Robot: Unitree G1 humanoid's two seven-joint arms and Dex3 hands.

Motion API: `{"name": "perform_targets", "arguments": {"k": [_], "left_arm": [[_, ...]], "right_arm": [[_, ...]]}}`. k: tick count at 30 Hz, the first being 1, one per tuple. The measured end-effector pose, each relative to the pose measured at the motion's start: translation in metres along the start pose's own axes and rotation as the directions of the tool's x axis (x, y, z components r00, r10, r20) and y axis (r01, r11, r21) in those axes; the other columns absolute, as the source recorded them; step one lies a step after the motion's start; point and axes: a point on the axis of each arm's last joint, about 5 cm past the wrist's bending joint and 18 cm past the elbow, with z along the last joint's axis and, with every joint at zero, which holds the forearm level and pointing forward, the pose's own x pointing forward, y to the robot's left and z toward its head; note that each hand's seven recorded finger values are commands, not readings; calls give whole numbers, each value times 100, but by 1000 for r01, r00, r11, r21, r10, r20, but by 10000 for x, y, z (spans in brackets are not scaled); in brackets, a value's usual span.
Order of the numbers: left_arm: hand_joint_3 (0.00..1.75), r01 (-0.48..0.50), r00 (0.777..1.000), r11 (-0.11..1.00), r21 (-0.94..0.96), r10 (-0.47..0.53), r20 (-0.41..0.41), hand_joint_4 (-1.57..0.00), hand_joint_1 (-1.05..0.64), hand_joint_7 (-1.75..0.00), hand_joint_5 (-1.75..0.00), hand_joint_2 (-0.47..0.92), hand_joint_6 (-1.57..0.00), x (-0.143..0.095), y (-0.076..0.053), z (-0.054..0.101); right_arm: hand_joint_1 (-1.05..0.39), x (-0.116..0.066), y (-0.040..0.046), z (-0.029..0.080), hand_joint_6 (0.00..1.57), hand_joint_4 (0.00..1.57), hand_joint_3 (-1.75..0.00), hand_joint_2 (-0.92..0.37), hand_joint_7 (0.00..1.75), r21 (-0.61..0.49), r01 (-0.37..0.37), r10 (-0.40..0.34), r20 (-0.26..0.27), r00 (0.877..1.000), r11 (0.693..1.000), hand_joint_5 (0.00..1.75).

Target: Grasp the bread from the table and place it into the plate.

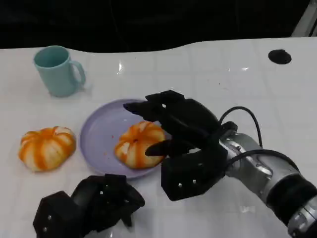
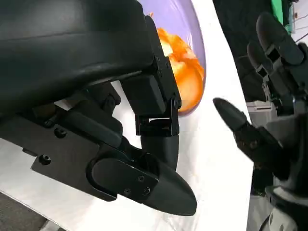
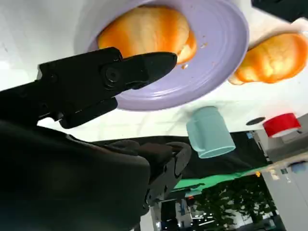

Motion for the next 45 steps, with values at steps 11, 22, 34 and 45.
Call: {"name": "perform_targets", "arguments": {"k": [11,22,34,45], "left_arm": [[0,-9,1000,1000,-11,9,-1,-100,-97,-72,-142,89,-125,-13,7,-11],[0,-10,1000,1000,-7,10,0,-97,-97,-79,-144,89,-121,-5,15,-13],[0,-4,1000,1000,0,4,0,-99,-97,-76,-141,90,-123,3,9,-12],[0,-8,1000,1000,2,8,-2,-98,-96,-74,-142,90,-124,11,27,-14]], "right_arm": [[-50,-455,-42,-37,36,12,-9,-92,6,91,140,-142,11,990,986,56],[-38,-1003,-64,-205,82,55,-9,-91,25,182,306,-308,-15,951,935,93],[-27,-1526,215,-376,92,77,-122,-38,91,250,437,-405,-171,898,864,147],[-28,-1714,406,-322,80,80,-116,-46,130,341,466,-392,-267,881,816,174]]}}
